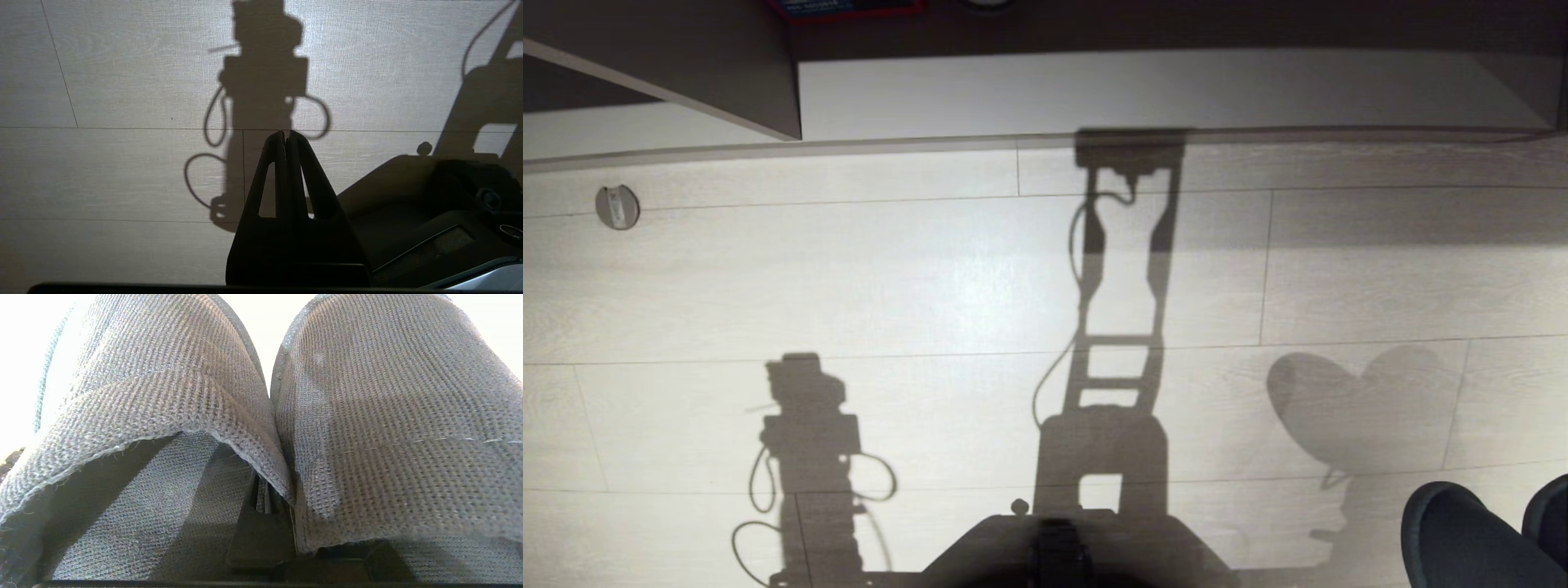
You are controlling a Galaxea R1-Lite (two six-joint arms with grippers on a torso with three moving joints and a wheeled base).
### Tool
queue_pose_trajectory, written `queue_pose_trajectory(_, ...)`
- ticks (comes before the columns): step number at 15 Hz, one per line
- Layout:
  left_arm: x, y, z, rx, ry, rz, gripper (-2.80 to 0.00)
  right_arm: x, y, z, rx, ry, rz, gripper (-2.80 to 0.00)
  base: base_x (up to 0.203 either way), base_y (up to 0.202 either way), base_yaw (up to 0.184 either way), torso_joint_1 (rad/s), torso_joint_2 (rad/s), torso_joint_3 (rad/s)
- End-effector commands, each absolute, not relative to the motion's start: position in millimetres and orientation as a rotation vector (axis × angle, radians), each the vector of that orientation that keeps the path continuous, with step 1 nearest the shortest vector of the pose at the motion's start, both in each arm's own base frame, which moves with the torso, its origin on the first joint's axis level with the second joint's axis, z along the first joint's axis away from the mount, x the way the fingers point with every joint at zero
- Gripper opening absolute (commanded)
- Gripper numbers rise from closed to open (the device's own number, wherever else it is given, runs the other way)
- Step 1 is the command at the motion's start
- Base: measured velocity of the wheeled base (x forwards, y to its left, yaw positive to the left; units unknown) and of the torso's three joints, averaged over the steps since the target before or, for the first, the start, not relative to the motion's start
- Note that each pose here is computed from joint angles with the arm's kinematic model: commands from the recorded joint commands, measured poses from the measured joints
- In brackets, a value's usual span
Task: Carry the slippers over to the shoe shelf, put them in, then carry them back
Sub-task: Place the slippers on the floor
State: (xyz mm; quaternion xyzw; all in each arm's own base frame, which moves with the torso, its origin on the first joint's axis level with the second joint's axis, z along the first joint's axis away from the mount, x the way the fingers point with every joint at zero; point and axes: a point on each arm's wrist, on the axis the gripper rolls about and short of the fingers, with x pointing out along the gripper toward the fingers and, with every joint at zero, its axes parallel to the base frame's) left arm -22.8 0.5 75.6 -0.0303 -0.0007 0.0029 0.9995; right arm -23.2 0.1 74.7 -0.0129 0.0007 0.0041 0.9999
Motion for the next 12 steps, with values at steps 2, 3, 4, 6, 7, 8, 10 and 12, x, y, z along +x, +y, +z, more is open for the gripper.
queue_pose_trajectory(2,-22.7,0.6,75.7,-0.061,-0.001,0.006,-2.80,-22.9,0.1,74.4,-0.026,0.004,0.009,-2.80,0.000,0.000,0.000,0.002,0.00,0.108)
queue_pose_trajectory(3,-22.8,0.6,75.6,-0.061,-0.002,0.006,-2.80,-22.9,0.1,74.4,-0.026,0.004,0.009,-2.80,0.000,0.000,0.000,0.004,0.00,0.182)
queue_pose_trajectory(4,-22.7,0.6,75.7,-0.061,0.000,0.006,-2.80,-22.9,0.1,74.4,-0.026,0.004,0.009,-2.80,0.000,0.000,0.000,0.002,0.00,0.192)
queue_pose_trajectory(6,-22.7,0.6,75.7,-0.061,0.000,0.006,-2.80,-22.9,0.1,74.4,-0.026,0.004,0.009,-2.80,0.000,0.000,0.000,0.002,0.00,0.204)
queue_pose_trajectory(7,-22.7,0.6,75.7,-0.061,0.000,0.006,-2.80,-22.9,0.1,74.4,-0.026,0.004,0.009,-2.80,0.000,0.000,0.000,0.003,0.00,0.198)
queue_pose_trajectory(8,-22.7,0.6,75.7,-0.061,0.000,0.006,-2.80,-22.8,0.1,74.4,-0.026,0.006,0.009,-2.80,0.000,0.000,0.000,0.005,0.00,0.205)
queue_pose_trajectory(10,-22.8,0.6,75.6,-0.061,-0.001,0.006,-2.80,-22.9,0.1,74.4,-0.026,0.004,0.009,-2.80,0.000,0.000,0.000,0.004,0.00,0.202)
queue_pose_trajectory(12,-22.7,0.6,75.7,-0.061,0.000,0.006,-2.80,-22.9,0.1,74.4,-0.026,0.004,0.009,-2.80,0.000,0.000,0.000,0.004,0.00,0.192)
